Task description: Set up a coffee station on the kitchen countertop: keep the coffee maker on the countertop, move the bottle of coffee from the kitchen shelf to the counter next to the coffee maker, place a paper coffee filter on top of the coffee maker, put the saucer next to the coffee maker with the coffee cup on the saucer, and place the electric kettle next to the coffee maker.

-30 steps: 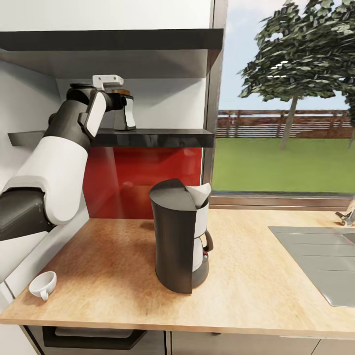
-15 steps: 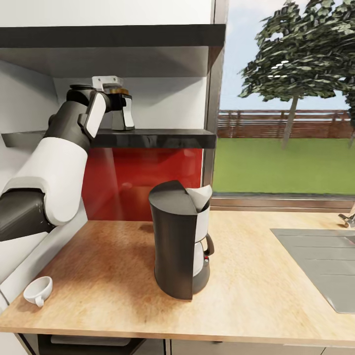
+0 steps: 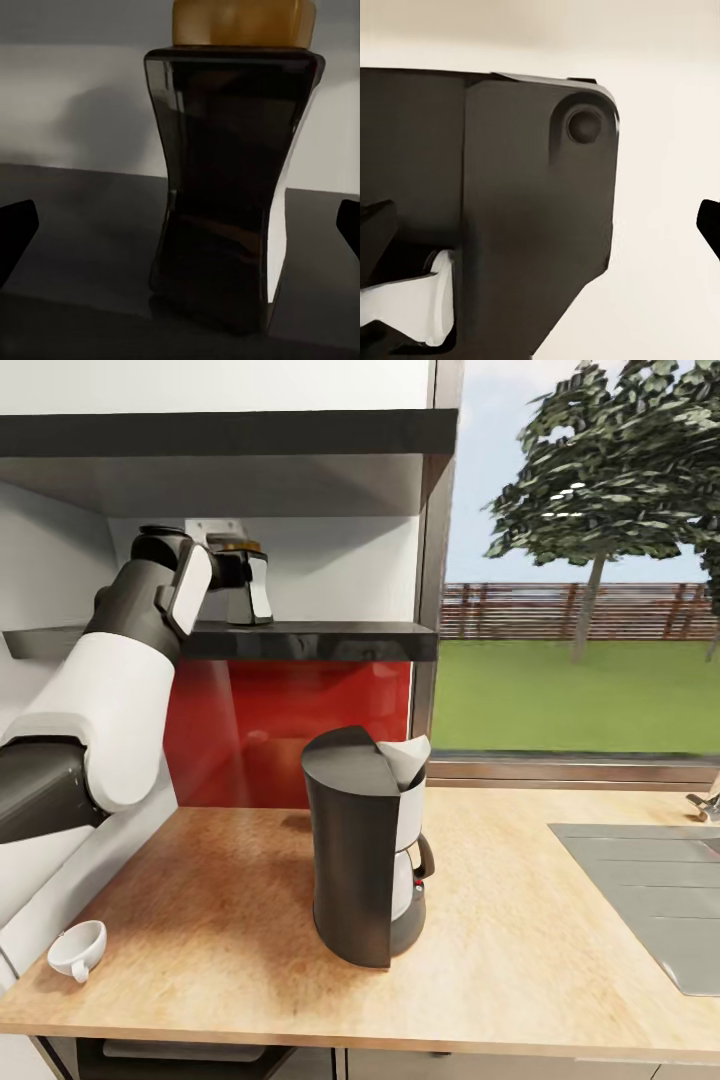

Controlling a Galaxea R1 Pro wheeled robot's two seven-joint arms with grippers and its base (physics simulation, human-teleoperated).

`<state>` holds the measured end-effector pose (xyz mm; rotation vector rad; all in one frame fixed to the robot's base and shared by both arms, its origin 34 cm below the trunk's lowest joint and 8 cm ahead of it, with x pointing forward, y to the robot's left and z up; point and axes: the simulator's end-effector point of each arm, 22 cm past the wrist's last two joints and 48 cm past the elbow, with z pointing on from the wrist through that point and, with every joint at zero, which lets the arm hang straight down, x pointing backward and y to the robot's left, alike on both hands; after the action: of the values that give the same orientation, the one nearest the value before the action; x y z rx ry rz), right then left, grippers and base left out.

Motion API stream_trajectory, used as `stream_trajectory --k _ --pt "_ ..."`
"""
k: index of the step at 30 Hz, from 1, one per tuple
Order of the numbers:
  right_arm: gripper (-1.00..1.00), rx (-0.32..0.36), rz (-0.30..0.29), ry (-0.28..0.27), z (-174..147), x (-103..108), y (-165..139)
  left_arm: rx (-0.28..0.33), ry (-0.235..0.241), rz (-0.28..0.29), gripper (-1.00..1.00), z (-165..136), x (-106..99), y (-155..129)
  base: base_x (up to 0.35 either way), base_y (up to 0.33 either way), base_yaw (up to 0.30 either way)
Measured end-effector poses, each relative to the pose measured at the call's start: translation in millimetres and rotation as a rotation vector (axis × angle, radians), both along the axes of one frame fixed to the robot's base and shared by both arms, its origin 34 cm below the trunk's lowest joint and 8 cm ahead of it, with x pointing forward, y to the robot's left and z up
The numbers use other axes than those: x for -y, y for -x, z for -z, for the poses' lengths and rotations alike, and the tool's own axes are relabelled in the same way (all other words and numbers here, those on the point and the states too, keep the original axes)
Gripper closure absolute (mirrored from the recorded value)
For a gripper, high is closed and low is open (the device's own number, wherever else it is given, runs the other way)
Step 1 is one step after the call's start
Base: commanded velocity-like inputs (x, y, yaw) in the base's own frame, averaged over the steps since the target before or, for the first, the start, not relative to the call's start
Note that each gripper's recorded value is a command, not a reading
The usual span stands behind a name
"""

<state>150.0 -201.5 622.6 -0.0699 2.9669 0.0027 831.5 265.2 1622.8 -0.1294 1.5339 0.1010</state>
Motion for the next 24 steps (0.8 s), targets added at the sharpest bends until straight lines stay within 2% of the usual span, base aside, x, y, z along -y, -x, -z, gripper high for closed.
stream_trajectory --k 10,19,24 --pt "-1.00 0.048 0.005 -0.009 -3.3 -4.1 -23.0 -0.011 0.002 0.007 -1.00 0.4 3.7 0.4 0.008 0.000 0.000" --pt "-1.00 0.046 0.005 -0.008 -3.2 -3.8 -21.7 -0.022 0.007 0.013 -1.00 5.9 5.7 -1.3 0.287 0.000 0.000" --pt "-1.00 0.041 0.005 -0.007 -2.8 -3.6 -20.4 -0.040 0.008 0.010 -1.00 20.3 4.2 -5.7 0.050 0.000 0.000"
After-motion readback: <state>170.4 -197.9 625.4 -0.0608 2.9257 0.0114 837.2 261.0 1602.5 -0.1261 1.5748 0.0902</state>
